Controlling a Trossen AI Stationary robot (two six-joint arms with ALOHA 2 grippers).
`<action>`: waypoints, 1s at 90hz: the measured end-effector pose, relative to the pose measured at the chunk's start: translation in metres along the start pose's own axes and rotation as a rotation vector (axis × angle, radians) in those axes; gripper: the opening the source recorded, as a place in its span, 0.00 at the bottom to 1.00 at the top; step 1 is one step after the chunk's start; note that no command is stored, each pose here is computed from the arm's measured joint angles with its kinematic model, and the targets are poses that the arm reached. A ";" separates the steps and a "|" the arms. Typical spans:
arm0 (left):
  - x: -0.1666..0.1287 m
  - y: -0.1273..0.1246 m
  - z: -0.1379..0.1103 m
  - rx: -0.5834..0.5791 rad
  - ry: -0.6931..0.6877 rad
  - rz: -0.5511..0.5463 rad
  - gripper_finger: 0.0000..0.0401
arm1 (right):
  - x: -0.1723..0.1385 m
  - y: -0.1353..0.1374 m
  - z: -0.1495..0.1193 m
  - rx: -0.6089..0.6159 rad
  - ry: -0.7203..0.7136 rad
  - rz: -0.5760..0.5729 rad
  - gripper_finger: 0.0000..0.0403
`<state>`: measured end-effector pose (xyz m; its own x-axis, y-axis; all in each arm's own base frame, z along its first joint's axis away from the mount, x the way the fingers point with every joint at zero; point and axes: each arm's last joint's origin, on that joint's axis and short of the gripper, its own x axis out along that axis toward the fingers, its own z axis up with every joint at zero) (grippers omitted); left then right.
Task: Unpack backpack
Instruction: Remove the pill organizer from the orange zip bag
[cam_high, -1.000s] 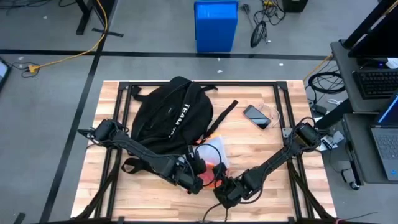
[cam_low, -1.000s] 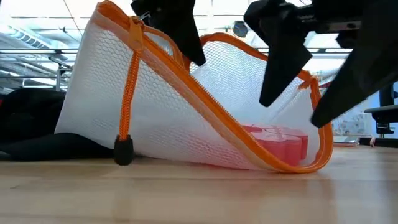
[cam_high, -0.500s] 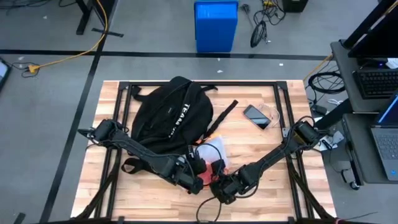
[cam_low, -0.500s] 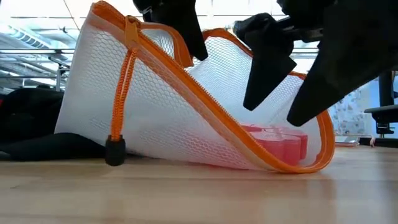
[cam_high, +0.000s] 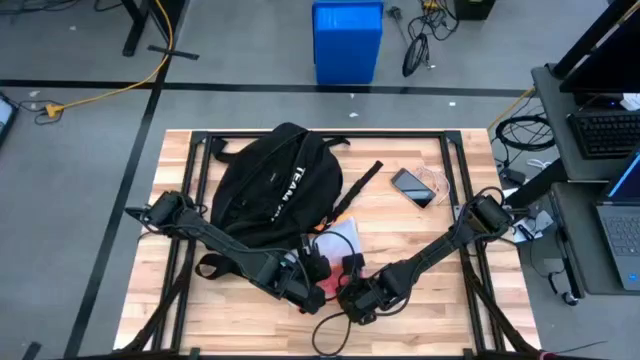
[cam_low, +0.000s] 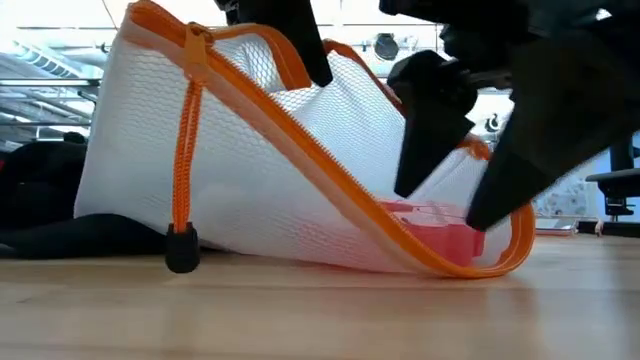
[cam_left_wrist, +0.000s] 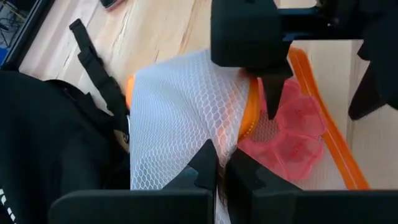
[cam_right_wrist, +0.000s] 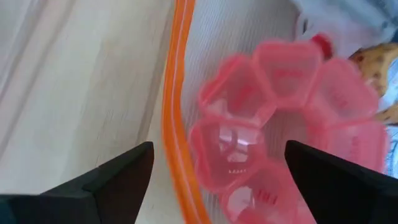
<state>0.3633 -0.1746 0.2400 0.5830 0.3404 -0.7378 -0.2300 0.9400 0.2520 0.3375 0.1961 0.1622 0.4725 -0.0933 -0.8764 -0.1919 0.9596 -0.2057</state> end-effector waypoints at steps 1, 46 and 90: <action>0.000 0.000 0.000 0.000 -0.001 0.000 0.00 | 0.001 0.000 0.000 -0.001 0.000 0.000 0.87; -0.004 0.002 0.001 -0.005 -0.012 0.000 0.00 | 0.029 -0.007 -0.001 -0.026 0.042 0.000 0.88; -0.004 0.001 0.001 -0.005 -0.014 -0.003 0.00 | 0.031 -0.011 -0.001 0.007 0.071 0.127 0.58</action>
<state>0.3616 -0.1751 0.2444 0.5945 0.3383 -0.7295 -0.2327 0.9408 0.2466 0.3534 0.1826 0.1368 0.3825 0.0110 -0.9239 -0.2400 0.9668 -0.0878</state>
